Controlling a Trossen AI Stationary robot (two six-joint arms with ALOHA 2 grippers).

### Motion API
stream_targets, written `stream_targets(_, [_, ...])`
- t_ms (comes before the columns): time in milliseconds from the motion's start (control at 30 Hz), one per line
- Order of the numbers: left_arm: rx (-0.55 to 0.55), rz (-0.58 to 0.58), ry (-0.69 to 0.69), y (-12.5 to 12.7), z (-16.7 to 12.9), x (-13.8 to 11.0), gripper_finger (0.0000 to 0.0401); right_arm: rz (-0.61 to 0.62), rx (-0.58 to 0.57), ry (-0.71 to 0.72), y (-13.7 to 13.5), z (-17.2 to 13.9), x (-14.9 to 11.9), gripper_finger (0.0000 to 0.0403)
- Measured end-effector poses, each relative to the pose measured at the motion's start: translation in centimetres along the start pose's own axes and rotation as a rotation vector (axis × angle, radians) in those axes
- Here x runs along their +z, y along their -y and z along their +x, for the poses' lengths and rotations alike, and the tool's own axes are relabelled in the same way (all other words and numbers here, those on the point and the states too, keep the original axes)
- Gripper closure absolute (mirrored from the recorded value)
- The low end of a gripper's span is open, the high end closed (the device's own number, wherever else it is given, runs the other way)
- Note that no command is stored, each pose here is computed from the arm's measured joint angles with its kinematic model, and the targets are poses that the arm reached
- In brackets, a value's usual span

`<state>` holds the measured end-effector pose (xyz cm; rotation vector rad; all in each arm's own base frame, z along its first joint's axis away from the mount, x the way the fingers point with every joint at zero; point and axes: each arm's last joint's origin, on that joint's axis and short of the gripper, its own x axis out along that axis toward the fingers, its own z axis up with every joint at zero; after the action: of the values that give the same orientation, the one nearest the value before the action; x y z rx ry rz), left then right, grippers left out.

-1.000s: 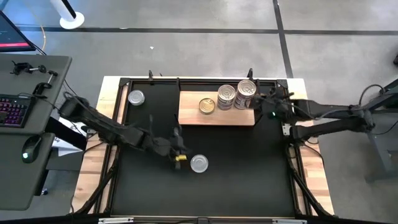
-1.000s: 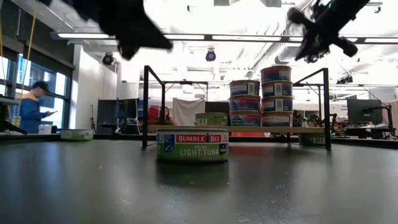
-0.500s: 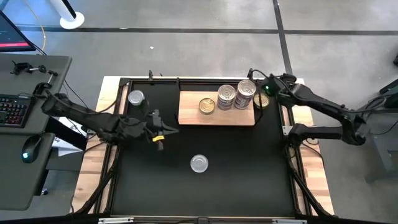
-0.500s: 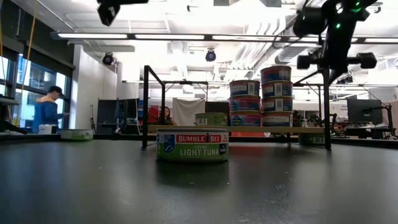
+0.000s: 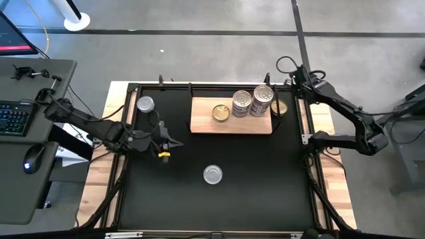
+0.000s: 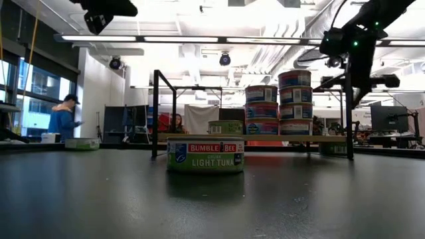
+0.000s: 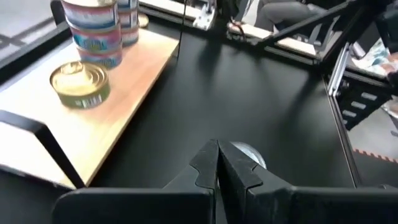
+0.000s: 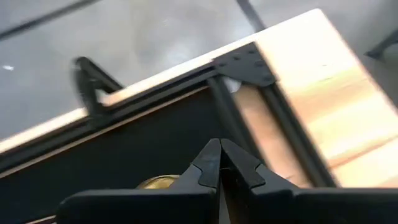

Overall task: Stack canned seafood by type on shelf
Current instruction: Stack the green tuna can on top of the other green tuna can on the shelf

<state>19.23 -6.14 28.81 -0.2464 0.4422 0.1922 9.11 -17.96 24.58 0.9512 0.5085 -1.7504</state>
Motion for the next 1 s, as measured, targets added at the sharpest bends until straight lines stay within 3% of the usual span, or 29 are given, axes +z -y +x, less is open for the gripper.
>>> stream_targets(133, [0.0,-0.015,-0.015,0.1,-0.1,-0.3,0.0401,0.007,0.003,-0.033,0.8,1.1,0.2,0.0403])
stream_targets(333, [0.018,-0.029,-0.002,0.2,-0.2,-0.3,0.0401,0.357,0.025,-0.083,1.2,3.1,-2.1,0.0403])
stream_targets(533, [0.019,-0.075,-0.001,0.2,-0.2,-0.3,0.0401,0.524,0.163,-0.168,1.4,5.7,-5.1,0.0403])
stream_targets(733, [0.029,-0.074,0.004,0.2,-0.2,-0.3,0.0401,0.525,0.196,-0.199,1.9,6.5,-6.6,0.0403])
stream_targets(1000, [0.058,-0.065,0.02,0.1,-0.2,-0.2,0.0401,0.371,0.194,-0.252,2.0,6.0,-7.6,0.0403])
